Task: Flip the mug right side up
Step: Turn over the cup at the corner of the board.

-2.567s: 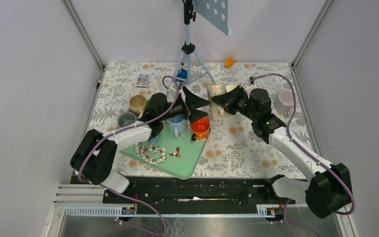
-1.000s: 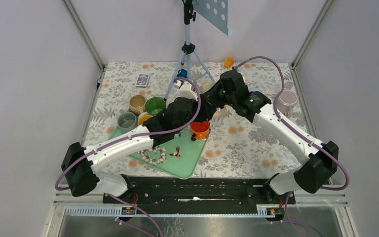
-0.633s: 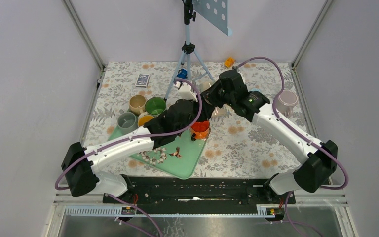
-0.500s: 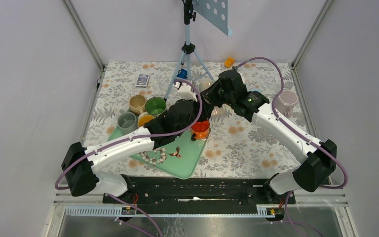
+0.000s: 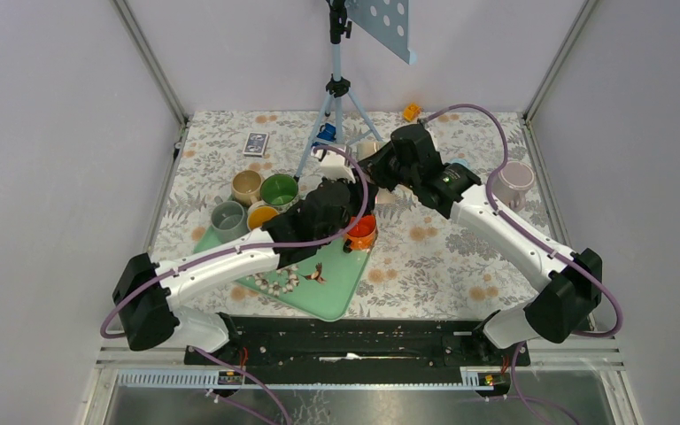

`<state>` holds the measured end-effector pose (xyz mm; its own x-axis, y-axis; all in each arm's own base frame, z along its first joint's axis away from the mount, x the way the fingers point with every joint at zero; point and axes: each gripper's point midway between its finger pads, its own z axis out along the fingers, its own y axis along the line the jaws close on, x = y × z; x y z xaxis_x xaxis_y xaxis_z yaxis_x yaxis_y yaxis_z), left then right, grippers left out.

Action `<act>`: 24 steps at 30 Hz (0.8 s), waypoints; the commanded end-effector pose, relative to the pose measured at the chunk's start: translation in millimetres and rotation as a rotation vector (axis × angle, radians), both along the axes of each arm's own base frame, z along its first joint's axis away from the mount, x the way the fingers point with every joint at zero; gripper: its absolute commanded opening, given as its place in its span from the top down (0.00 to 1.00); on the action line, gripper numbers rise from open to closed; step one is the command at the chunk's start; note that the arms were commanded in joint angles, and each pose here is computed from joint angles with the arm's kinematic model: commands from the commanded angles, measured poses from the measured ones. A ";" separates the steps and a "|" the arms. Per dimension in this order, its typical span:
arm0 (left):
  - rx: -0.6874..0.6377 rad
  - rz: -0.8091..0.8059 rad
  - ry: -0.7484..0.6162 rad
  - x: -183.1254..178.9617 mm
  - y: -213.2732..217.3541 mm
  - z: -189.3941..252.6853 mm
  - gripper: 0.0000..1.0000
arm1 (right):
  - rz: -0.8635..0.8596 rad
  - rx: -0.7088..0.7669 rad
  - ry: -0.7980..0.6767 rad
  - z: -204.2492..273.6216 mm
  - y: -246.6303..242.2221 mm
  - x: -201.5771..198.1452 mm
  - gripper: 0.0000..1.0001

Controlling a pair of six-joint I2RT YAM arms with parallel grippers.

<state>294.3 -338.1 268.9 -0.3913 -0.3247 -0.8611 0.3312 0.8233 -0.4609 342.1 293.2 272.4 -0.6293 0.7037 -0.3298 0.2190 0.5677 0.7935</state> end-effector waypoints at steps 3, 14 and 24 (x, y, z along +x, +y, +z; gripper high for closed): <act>0.057 0.239 -0.076 36.9 41.0 9.1 0.80 | 0.099 0.137 -0.082 55.1 21.5 -25.8 1.00; 0.043 0.209 -0.083 29.5 44.4 32.5 1.00 | 0.131 0.091 -0.135 47.0 18.4 -26.7 0.98; 0.002 0.125 -0.097 13.0 45.2 59.2 1.00 | 0.169 0.031 -0.254 43.7 15.2 -23.9 0.71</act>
